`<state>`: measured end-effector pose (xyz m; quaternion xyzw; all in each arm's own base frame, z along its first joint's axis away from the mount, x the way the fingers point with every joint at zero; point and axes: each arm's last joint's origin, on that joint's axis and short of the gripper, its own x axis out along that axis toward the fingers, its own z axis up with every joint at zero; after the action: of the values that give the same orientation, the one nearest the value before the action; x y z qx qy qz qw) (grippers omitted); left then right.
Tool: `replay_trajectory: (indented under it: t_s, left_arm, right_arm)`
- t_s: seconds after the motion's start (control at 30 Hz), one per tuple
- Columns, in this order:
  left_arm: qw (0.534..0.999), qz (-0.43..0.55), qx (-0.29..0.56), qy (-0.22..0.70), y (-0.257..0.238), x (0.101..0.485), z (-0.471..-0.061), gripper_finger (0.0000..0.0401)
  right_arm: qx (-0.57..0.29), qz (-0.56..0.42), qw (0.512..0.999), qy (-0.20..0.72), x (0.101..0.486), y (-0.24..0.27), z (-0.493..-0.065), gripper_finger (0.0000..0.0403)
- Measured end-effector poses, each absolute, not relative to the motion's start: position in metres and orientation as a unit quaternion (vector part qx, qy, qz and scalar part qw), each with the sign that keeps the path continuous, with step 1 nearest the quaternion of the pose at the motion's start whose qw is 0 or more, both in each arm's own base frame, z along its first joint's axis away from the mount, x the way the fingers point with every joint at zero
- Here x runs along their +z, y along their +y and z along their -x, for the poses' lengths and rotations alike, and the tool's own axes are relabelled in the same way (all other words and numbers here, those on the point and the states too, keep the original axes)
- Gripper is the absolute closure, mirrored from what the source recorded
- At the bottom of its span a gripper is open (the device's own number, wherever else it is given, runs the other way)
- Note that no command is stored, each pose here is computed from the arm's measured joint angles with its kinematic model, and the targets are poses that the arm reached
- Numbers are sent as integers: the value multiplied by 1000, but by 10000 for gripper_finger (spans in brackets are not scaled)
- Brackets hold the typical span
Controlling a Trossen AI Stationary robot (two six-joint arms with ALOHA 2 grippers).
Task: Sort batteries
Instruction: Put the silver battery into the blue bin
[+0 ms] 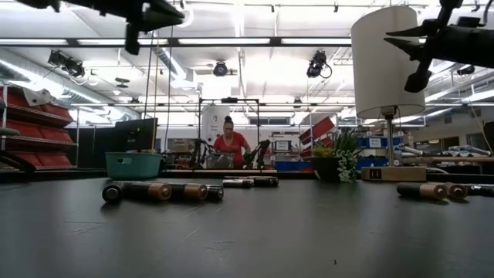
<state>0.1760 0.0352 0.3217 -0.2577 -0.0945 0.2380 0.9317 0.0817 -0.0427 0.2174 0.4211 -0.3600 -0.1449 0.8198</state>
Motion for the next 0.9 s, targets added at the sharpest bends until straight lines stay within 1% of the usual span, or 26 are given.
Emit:
replay_trajectory:
  t_s: [0.23,0.37,0.5,0.7,0.77,0.9]
  left_arm:
    - [955,230,179,-49,36,335,-212,334]
    - [959,217,180,-41,39,342,-229,334]
    - [957,222,185,-26,47,344,-242,334]
    - [953,226,170,108,55,335,-258,334]
    - [952,215,163,142,56,336,-264,334]
    - [952,203,134,188,58,338,-274,334]
  right_arm:
    - [-140,-418,835,-330,229,-43,-86,382]
    - [-149,-416,846,-298,237,-44,-89,382]
    - [-166,-403,868,-239,245,-45,-95,384]
    - [-182,-354,902,-168,259,-46,-100,385]
    - [-190,-343,908,-149,258,-46,-101,385]
    - [-193,-339,910,-140,257,-47,-103,386]
